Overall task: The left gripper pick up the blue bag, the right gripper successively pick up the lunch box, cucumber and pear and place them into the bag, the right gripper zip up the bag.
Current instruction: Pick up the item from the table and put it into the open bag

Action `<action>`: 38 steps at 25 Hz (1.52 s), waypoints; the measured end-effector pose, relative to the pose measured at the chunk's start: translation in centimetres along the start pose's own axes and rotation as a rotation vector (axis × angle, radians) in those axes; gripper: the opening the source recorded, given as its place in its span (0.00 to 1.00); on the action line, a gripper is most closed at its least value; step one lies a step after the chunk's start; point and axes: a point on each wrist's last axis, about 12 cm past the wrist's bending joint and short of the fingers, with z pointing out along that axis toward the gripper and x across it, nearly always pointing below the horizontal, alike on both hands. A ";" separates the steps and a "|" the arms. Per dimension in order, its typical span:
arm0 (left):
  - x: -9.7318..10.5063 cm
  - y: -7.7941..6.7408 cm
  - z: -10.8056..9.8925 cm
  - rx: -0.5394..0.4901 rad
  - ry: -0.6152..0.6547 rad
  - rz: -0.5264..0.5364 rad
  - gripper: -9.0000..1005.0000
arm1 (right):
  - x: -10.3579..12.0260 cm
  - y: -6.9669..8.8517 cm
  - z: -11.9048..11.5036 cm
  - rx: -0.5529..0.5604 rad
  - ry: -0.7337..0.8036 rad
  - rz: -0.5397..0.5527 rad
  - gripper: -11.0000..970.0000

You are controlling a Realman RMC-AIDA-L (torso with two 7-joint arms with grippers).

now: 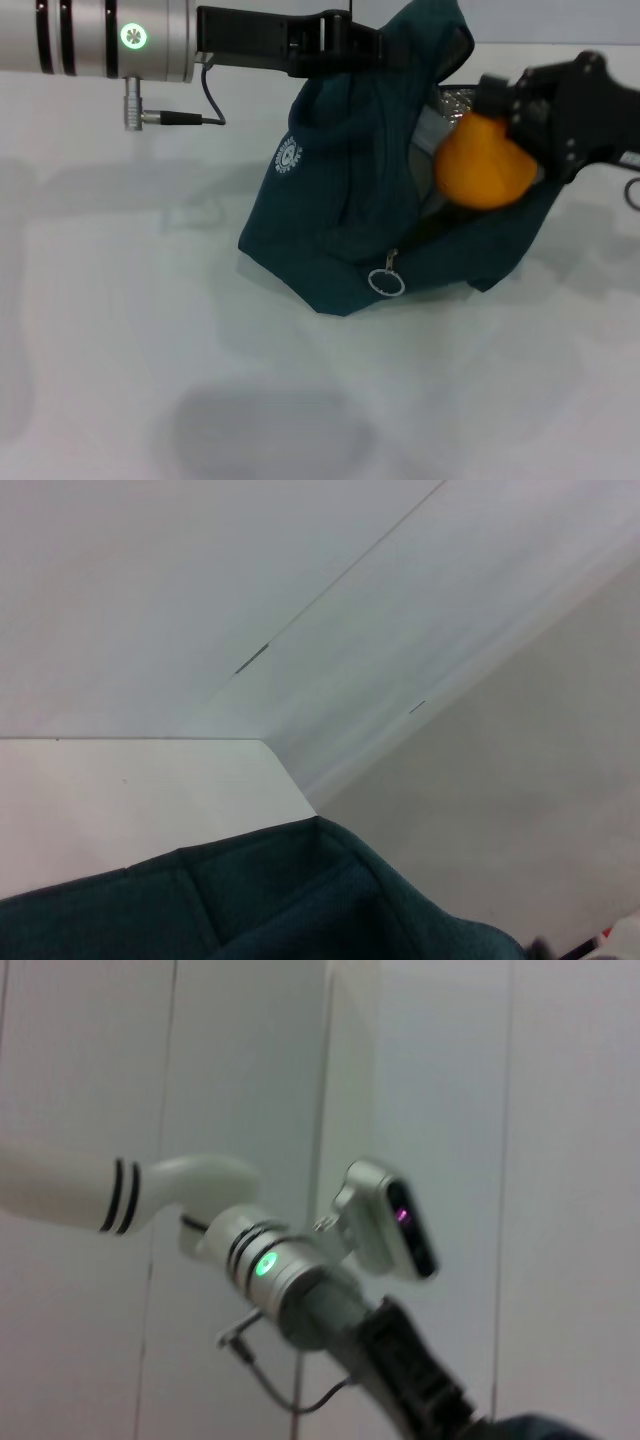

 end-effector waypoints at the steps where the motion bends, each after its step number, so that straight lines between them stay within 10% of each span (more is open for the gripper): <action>1: 0.0 0.0 0.0 0.000 0.000 0.001 0.07 | 0.2 0.2 0.2 -0.010 0.011 0.006 0.07; 34: -0.3 0.0 -0.1 -0.009 -0.007 0.003 0.07 | 2.0 -0.8 -0.1 0.079 0.159 0.245 0.09; 38: -0.3 0.0 -0.1 -0.009 -0.007 0.006 0.08 | 1.7 -1.1 -0.2 0.092 0.155 0.288 0.21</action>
